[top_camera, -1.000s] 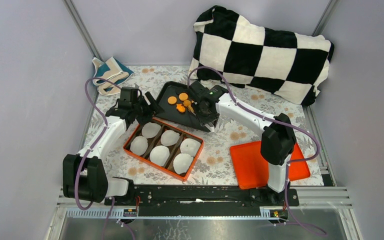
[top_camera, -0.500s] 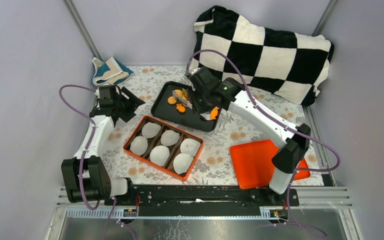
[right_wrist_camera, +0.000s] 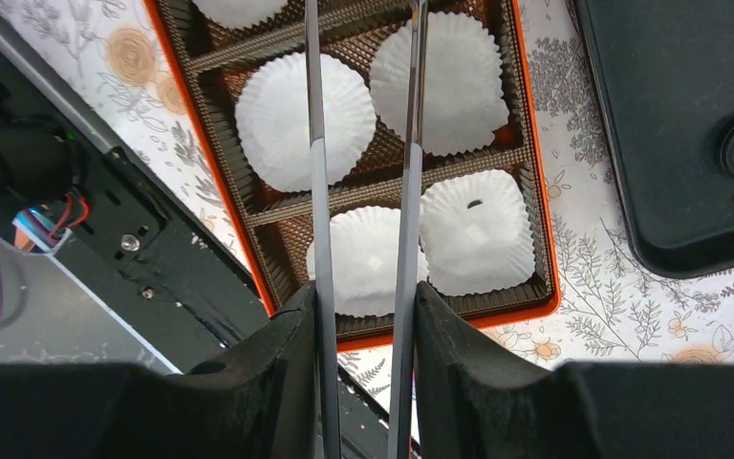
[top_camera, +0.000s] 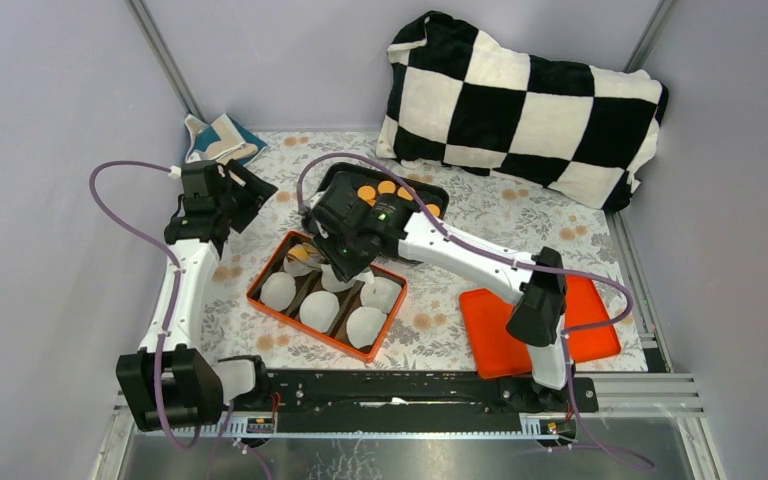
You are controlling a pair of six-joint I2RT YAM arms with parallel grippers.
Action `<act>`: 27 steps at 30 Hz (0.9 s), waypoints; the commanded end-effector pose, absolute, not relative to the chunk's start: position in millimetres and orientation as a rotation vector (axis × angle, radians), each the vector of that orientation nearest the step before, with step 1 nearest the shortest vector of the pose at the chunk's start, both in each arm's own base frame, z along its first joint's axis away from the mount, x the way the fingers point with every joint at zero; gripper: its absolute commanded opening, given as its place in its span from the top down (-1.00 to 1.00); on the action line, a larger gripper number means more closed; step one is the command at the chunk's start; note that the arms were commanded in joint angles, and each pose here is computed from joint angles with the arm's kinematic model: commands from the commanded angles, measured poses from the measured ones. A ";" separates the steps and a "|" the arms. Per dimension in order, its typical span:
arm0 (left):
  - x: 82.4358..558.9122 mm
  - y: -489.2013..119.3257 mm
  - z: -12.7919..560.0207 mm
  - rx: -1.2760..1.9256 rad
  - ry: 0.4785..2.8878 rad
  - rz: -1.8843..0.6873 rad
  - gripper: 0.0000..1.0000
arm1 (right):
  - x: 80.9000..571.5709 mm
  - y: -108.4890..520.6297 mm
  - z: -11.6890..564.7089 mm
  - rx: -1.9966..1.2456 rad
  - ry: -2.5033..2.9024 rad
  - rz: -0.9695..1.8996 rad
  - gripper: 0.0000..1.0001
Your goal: Pack the cookies
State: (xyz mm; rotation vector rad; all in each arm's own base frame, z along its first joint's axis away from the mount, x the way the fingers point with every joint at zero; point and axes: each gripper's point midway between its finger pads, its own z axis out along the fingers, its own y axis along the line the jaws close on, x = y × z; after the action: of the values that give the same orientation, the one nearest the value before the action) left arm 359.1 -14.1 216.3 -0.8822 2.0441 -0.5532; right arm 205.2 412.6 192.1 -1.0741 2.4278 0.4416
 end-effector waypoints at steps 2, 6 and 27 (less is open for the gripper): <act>354.9 -11.3 210.2 -0.866 2.081 -0.520 -0.57 | 218.9 408.9 189.6 -1.067 2.406 0.401 0.96; 354.8 -12.8 208.6 -0.854 2.089 -0.526 -0.57 | 222.3 411.4 181.8 -1.073 2.409 0.381 0.92; 357.6 -20.7 213.3 -0.782 2.090 -0.579 -0.57 | 226.1 415.3 183.5 -1.053 2.380 0.397 0.11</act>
State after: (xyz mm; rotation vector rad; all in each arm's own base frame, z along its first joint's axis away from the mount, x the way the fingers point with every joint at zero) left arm 355.1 -19.8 209.4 -0.8252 2.0985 -0.5645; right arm 217.9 407.8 169.8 -1.0774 2.4415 0.3689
